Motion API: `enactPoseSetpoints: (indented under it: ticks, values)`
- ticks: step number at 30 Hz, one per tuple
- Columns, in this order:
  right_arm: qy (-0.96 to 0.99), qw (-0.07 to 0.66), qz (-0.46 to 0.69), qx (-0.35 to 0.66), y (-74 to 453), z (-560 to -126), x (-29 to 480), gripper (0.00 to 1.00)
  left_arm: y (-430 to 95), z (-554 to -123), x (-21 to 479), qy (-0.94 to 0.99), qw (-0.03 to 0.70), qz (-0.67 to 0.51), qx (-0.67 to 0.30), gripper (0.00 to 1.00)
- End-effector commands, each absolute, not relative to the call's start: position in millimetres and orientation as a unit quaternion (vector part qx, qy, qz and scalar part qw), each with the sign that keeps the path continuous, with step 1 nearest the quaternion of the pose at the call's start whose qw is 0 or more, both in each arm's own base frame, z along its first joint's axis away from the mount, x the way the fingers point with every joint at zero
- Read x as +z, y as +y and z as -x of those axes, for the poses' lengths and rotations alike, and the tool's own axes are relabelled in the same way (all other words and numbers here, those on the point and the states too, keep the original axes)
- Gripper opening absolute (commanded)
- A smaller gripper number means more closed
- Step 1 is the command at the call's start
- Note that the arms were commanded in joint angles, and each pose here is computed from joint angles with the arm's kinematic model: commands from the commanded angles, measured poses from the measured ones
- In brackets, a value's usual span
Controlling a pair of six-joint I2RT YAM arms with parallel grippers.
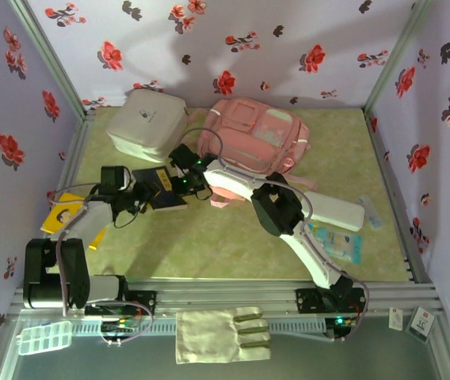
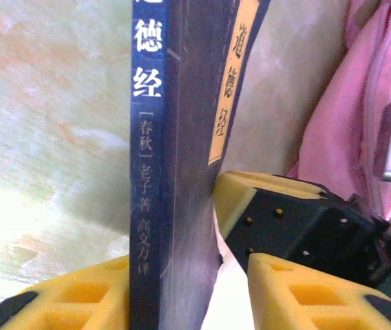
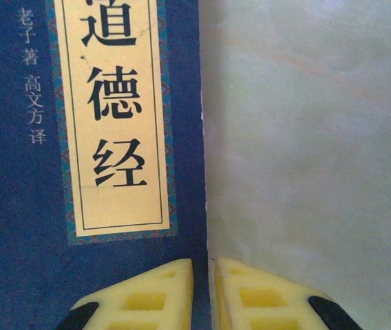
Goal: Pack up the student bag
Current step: Pick up the book from the middle-left of the table, then pass the book.
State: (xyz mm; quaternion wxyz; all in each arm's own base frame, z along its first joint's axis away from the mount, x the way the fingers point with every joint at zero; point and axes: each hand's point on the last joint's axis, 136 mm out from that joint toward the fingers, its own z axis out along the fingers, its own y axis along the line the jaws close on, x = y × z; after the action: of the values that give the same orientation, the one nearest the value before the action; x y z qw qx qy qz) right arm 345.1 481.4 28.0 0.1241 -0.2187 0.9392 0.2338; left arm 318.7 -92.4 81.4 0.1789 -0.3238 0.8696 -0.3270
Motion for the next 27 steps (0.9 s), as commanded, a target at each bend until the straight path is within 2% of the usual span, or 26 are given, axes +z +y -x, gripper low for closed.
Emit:
enactPoseSetpoints:
  ticks: [1,8,10,12,14,18,25,27]
  values:
    - [0.949,0.068,0.218,0.215,469,-320,-4,0.17,-99,-323,80,0.863,0.173,0.326,-0.344,0.35]
    - [0.944,0.106,0.209,0.233,466,-331,37,0.22,-91,-323,93,0.868,0.194,0.323,-0.324,0.11]
    - [0.941,0.124,0.196,0.245,463,-340,56,0.28,-91,-323,107,0.871,0.204,0.309,-0.323,0.06]
    - [0.936,0.15,0.174,0.265,456,-351,84,0.4,-92,-321,126,0.875,0.218,0.287,-0.322,0.01]
    - [0.925,0.174,0.161,0.297,452,-358,115,0.51,-94,-318,145,0.875,0.231,0.269,-0.329,0.0]
    - [0.899,0.204,0.138,0.362,443,-363,174,0.65,-110,-308,188,0.868,0.249,0.208,-0.375,0.0]
    - [0.841,0.248,0.056,0.477,422,-381,238,0.84,-144,-306,252,0.842,0.254,0.131,-0.458,0.0]
    - [0.83,0.248,0.044,0.497,418,-385,246,0.86,-156,-306,268,0.829,0.253,0.112,-0.487,0.0]
